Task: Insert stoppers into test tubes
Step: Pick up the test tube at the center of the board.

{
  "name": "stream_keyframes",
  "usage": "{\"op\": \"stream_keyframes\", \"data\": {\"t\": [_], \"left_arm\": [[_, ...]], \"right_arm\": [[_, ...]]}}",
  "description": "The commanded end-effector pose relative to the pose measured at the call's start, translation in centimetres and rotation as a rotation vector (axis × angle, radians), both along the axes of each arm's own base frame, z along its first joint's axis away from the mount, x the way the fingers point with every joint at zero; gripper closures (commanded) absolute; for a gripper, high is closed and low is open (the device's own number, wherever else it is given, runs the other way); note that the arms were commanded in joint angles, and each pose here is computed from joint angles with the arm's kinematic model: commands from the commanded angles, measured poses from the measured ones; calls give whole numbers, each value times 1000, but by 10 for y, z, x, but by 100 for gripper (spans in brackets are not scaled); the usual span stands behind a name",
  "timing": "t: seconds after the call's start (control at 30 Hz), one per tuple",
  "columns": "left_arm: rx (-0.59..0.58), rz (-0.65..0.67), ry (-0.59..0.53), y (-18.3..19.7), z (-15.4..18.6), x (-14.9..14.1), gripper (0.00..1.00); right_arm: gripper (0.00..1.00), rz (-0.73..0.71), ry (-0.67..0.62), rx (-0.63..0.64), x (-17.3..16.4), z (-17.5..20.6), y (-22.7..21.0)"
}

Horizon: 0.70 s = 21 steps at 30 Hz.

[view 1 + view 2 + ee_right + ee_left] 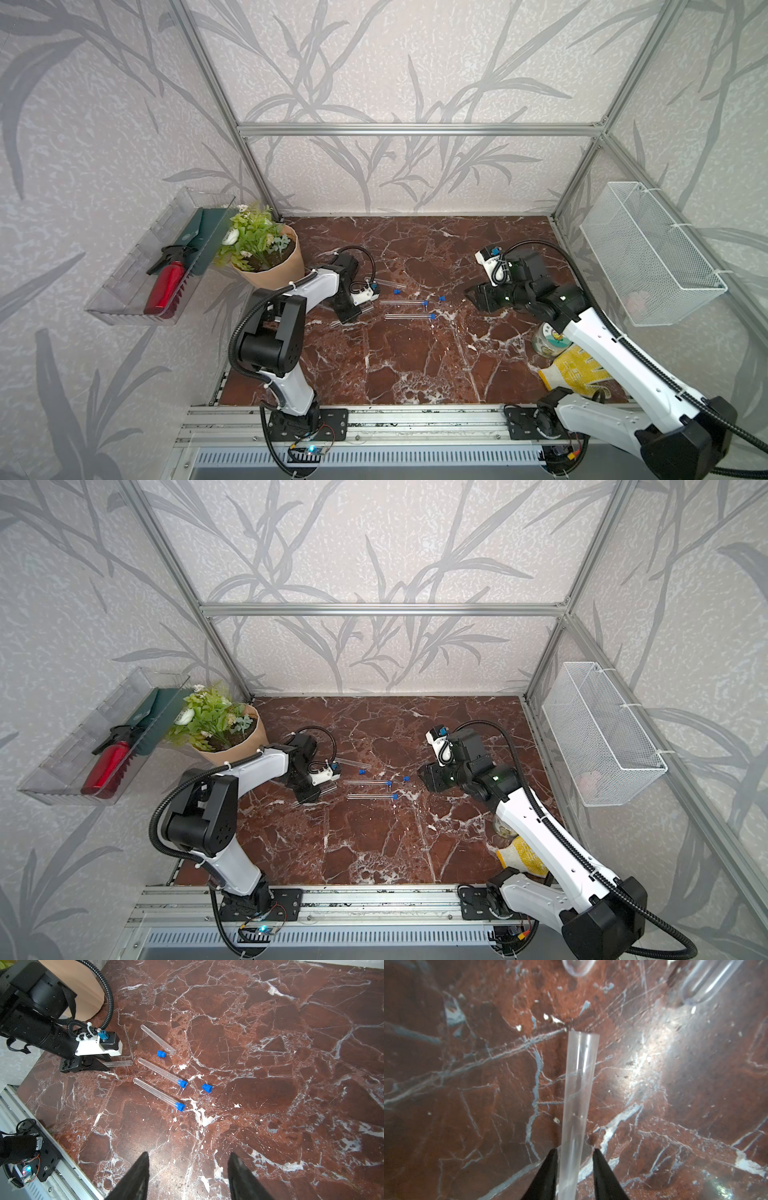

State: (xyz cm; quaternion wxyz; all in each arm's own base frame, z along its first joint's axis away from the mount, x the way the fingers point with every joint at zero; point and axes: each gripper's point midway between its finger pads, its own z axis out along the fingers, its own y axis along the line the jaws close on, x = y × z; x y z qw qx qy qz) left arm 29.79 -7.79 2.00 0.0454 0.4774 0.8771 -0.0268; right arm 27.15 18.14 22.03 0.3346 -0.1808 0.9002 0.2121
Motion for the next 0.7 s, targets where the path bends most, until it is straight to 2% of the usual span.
{"op": "stream_keyframes", "data": {"t": [0.0,0.47,0.67], "left_arm": [[4,6,32,2,2,-2,69],[20,9,69,3,-7,-3,74],[30,11,70,5,-8,-2,79]], "right_arm": [[40,-5,5,17,0,5,1],[40,-5,12,15,-2,4,0],[40,-8,13,13,-2,5,-1]]}}
